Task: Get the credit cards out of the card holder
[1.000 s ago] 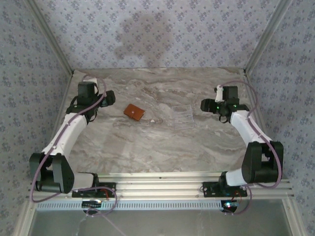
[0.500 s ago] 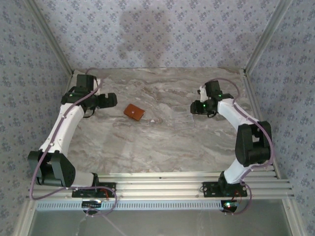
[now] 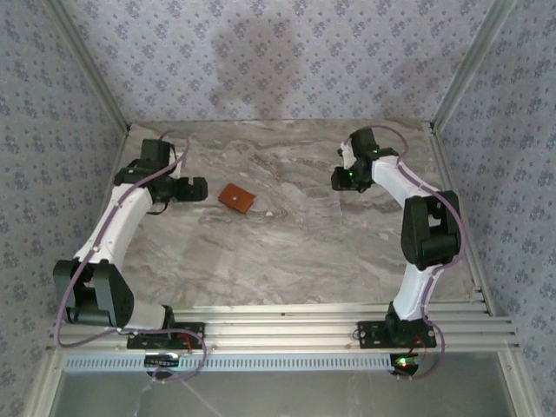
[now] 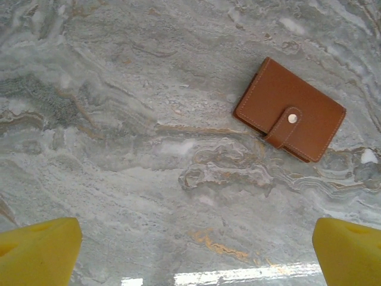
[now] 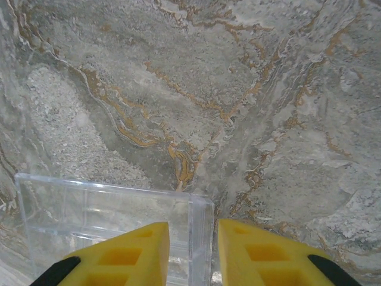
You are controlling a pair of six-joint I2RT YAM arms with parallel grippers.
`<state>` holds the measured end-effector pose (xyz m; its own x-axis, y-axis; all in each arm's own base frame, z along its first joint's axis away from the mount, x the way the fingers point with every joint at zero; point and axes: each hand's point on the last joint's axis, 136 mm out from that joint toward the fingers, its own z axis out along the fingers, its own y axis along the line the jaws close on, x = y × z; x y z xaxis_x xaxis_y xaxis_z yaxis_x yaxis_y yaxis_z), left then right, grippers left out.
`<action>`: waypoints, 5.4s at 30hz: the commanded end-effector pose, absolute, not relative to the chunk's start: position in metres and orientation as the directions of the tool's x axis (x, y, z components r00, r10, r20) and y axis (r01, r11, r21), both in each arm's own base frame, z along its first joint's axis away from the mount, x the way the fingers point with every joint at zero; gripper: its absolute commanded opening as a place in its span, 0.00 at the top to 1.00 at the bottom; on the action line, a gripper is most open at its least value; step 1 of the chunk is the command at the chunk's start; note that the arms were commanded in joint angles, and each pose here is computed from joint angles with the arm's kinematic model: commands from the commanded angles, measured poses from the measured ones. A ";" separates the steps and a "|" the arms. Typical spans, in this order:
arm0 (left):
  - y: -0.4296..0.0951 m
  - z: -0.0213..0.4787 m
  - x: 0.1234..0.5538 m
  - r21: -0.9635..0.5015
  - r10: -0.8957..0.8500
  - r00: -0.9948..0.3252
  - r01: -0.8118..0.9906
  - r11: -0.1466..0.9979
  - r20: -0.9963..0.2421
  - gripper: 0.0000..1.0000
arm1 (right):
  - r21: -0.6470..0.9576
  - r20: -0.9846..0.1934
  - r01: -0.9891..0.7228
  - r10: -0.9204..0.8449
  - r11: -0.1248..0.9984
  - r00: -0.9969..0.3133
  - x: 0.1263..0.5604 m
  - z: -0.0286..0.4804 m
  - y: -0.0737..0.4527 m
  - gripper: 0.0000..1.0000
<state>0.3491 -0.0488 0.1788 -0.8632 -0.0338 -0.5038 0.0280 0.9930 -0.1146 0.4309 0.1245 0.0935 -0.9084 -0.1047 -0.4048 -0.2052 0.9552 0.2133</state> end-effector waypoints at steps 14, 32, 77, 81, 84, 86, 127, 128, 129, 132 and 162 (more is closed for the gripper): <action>-0.034 0.184 0.343 -0.046 -0.019 -0.862 0.005 0.999 -0.507 0.01 | 0.185 -0.348 -0.224 -0.149 0.957 -0.926 0.432 0.072 0.135 0.82; -0.016 0.184 0.343 0.005 -0.034 -0.862 -0.043 0.999 -0.505 0.00 | 0.112 -0.422 0.032 0.077 0.993 -0.903 0.431 0.107 0.167 0.94; -0.092 0.110 0.381 -0.138 -0.667 -0.725 -0.653 0.745 -0.173 0.02 | 0.077 -0.538 -0.007 0.035 0.997 -0.842 0.432 0.171 0.212 0.69; -0.112 0.090 0.388 -0.110 -0.754 -0.646 -0.746 0.657 -0.119 0.01 | 0.079 -0.546 0.000 0.043 0.997 -0.837 0.425 0.177 0.201 0.68; -0.118 0.072 0.390 -0.085 -0.808 -0.583 -0.804 0.589 -0.088 0.01 | 0.082 -0.548 0.004 0.048 0.997 -0.835 0.420 0.179 0.194 0.67; -0.122 0.060 0.392 -0.077 -0.834 -0.547 -0.831 0.551 -0.068 0.00 | 0.084 -0.549 0.009 0.053 0.996 -0.834 0.417 0.181 0.189 0.67; -0.162 0.023 0.444 -0.068 -0.738 -0.675 -0.737 0.673 0.016 0.05 | 0.097 -0.538 0.034 0.081 0.995 -0.839 0.408 0.178 0.168 0.62; -0.162 0.023 0.443 -0.070 -0.736 -0.676 -0.736 0.674 0.016 0.06 | 0.099 -0.540 0.034 0.083 0.994 -0.837 0.408 0.179 0.168 0.62; -0.162 0.024 0.442 -0.071 -0.735 -0.678 -0.734 0.675 0.015 0.09 | 0.099 -0.543 0.032 0.081 0.995 -0.836 0.408 0.181 0.169 0.62; -0.161 0.024 0.437 -0.079 -0.723 -0.691 -0.722 0.688 0.015 0.17 | 0.098 -0.550 0.033 0.082 0.995 -0.831 0.407 0.185 0.168 0.62; -0.258 0.059 0.272 -0.195 0.064 -0.998 0.063 0.979 -0.002 0.31 | 0.084 -0.547 0.021 0.064 0.996 -0.835 0.351 0.192 0.153 0.63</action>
